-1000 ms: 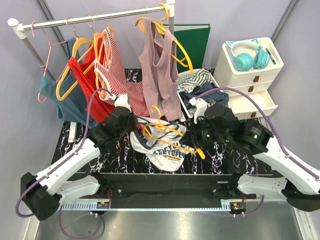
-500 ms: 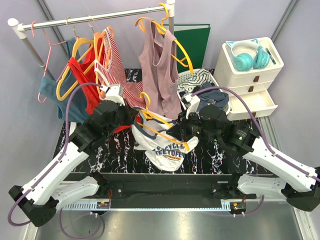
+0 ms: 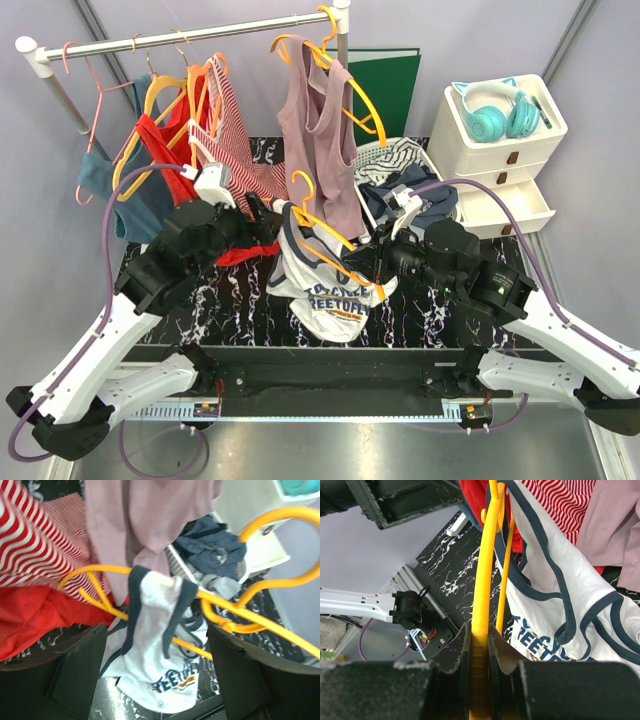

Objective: Place the tank top on the hanger

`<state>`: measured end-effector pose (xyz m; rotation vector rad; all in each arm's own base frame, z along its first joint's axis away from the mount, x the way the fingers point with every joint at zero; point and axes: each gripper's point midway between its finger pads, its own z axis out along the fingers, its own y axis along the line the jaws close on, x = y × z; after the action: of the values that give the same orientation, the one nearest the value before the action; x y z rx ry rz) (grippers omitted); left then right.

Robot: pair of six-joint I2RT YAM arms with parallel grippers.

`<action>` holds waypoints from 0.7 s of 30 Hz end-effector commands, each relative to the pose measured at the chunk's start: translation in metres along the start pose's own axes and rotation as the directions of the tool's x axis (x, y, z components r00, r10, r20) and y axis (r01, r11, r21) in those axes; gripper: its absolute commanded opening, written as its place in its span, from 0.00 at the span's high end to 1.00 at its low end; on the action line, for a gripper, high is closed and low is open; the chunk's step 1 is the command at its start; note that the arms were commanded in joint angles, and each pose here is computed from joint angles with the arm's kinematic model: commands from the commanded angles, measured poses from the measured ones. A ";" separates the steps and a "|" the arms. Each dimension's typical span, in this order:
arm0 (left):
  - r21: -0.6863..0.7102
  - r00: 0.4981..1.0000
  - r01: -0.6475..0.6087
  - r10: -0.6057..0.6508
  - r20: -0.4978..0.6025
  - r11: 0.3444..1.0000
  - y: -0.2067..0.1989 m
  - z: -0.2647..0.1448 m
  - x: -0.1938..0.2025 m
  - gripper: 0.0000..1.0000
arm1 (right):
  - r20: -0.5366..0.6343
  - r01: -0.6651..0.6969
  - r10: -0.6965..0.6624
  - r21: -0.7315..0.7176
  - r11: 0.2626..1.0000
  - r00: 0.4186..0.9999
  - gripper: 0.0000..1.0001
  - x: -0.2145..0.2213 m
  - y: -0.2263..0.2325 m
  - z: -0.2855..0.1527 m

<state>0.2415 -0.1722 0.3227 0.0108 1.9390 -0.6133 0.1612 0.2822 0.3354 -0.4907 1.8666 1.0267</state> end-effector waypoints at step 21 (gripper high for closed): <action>0.417 0.992 -0.035 -0.020 0.127 0.908 -0.098 0.025 -0.048 0.25 | 0.117 -0.047 0.055 -0.065 0.997 0.992 1.00 -0.030 0.018 -0.006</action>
<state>0.2606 -0.2419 0.3700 0.1855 1.7632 -0.9054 0.1594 0.2785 0.3340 -0.4364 1.8761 1.0529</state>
